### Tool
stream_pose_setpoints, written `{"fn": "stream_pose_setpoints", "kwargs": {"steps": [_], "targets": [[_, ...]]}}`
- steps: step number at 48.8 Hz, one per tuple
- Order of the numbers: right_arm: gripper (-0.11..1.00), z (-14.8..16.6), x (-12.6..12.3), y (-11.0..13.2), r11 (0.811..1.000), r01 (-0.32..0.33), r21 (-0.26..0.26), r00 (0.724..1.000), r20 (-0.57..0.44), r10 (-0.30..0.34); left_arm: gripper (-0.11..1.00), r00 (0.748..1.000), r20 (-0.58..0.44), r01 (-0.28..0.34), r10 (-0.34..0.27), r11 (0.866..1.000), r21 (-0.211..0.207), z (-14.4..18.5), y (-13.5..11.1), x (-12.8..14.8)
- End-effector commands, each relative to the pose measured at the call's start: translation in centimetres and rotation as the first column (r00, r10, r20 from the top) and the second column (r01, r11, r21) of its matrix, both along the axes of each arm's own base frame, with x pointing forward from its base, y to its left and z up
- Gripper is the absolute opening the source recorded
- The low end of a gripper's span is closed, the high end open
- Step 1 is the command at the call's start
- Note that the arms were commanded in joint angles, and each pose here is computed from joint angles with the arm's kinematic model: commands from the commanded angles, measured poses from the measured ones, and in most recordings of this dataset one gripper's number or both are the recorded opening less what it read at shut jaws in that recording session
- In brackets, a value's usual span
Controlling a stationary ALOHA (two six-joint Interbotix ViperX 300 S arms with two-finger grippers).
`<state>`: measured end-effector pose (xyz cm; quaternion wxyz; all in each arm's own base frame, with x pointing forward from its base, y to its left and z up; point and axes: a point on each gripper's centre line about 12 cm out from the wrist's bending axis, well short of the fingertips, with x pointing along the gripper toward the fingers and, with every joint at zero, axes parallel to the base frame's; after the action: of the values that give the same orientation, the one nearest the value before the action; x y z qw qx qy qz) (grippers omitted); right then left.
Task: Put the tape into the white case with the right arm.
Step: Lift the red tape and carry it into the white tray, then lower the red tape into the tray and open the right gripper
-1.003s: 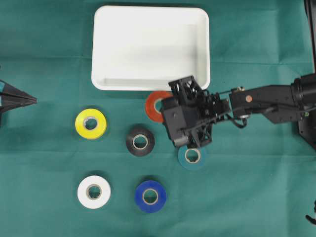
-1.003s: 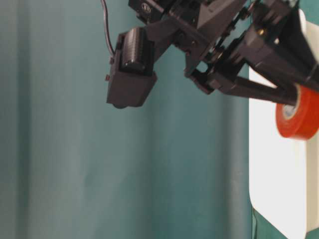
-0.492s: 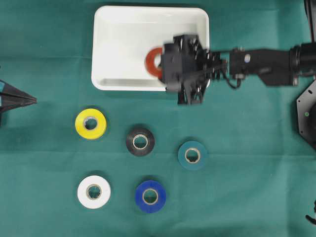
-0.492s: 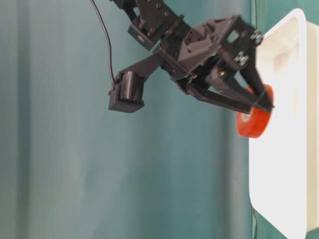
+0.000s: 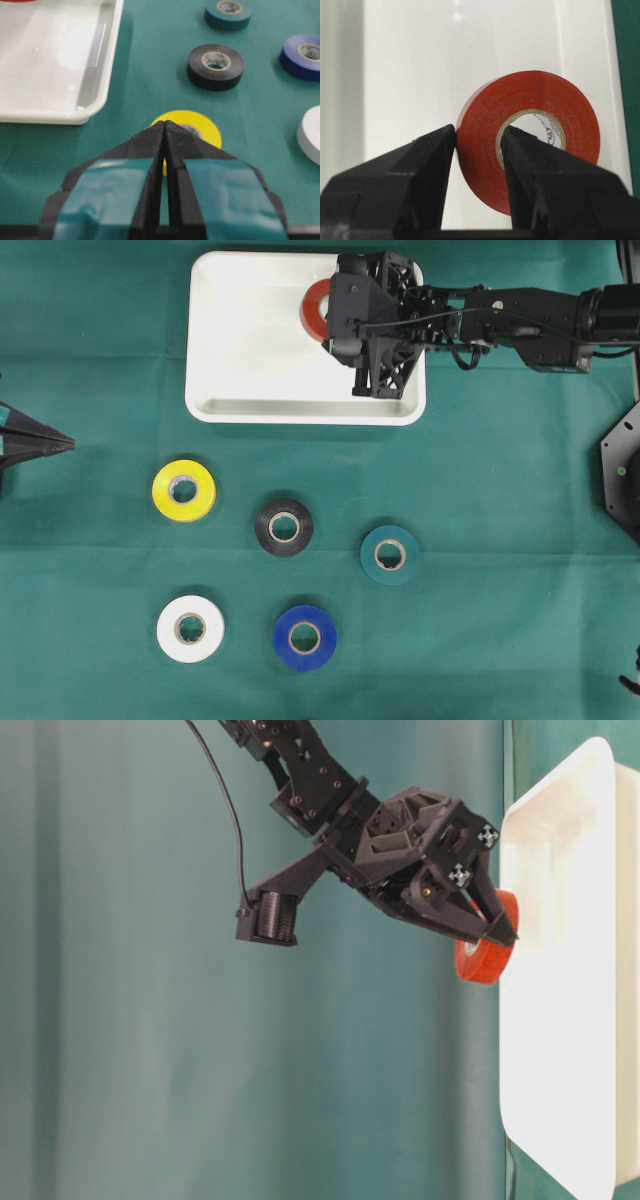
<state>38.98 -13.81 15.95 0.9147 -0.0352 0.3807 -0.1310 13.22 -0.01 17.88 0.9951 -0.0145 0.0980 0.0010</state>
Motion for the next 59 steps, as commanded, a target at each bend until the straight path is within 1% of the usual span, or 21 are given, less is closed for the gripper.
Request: {"fn": "stream_pose_setpoints", "kwargs": {"steps": [1,12,17,27,45,47,49,52,55,57,59], "targets": [[0.02,1.4,0.2,-0.9,1.000,0.017,-0.015,0.999,0.035,-0.016,0.00,1.000,0.014,-0.002,0.002,1.000,-0.001,0.6,0.0,0.1],[0.02,0.3,-1.3,-1.2,0.999,0.039,-0.002,0.999,-0.013,-0.039,0.00,1.000,0.017,-0.002,0.002,1.000,-0.002,0.6,0.0,0.1],[0.02,0.2,-1.9,-1.2,0.999,0.046,0.002,0.999,-0.023,-0.046,0.00,1.000,0.018,-0.002,0.002,1.000,-0.002,0.5,0.0,0.0],[0.02,-0.1,-3.6,-1.8,0.997,0.078,0.008,0.996,-0.037,-0.077,0.00,1.000,0.025,-0.002,0.002,1.000,-0.002,0.6,0.0,0.0],[0.03,-0.3,-4.0,-1.9,0.996,0.084,0.010,0.996,-0.038,-0.083,0.00,1.000,0.021,-0.002,0.002,1.000,-0.002,0.5,0.0,0.0],[0.08,-0.3,-4.0,-1.9,0.996,0.085,0.011,0.996,-0.038,-0.084,0.00,1.000,0.025,-0.002,0.002,1.000,-0.002,0.6,0.0,0.0],[0.16,-0.3,-4.0,-1.9,0.996,0.083,0.010,0.996,-0.037,-0.083,0.00,1.000,0.025,-0.002,0.002,1.000,-0.001,0.5,0.0,0.0],[0.31,-0.3,-4.0,-1.9,0.996,0.083,0.010,0.996,-0.037,-0.083,0.00,1.000,0.025,-0.002,0.002,1.000,-0.002,0.6,0.0,0.0],[0.49,-0.2,-4.0,-1.9,0.996,0.083,0.009,0.996,-0.035,-0.083,0.00,1.000,0.025,-0.002,0.002,1.000,-0.001,0.5,0.0,0.0],[0.53,-0.3,-4.0,-1.9,0.996,0.084,0.010,0.996,-0.040,-0.084,0.00,1.000,0.023,-0.002,0.002,1.000,-0.002,0.5,0.0,0.0],[0.52,-0.3,-4.1,-1.9,0.996,0.085,0.011,0.996,-0.042,-0.084,0.00,1.000,0.023,-0.002,0.002,1.000,-0.002,0.5,0.0,0.0]]}}
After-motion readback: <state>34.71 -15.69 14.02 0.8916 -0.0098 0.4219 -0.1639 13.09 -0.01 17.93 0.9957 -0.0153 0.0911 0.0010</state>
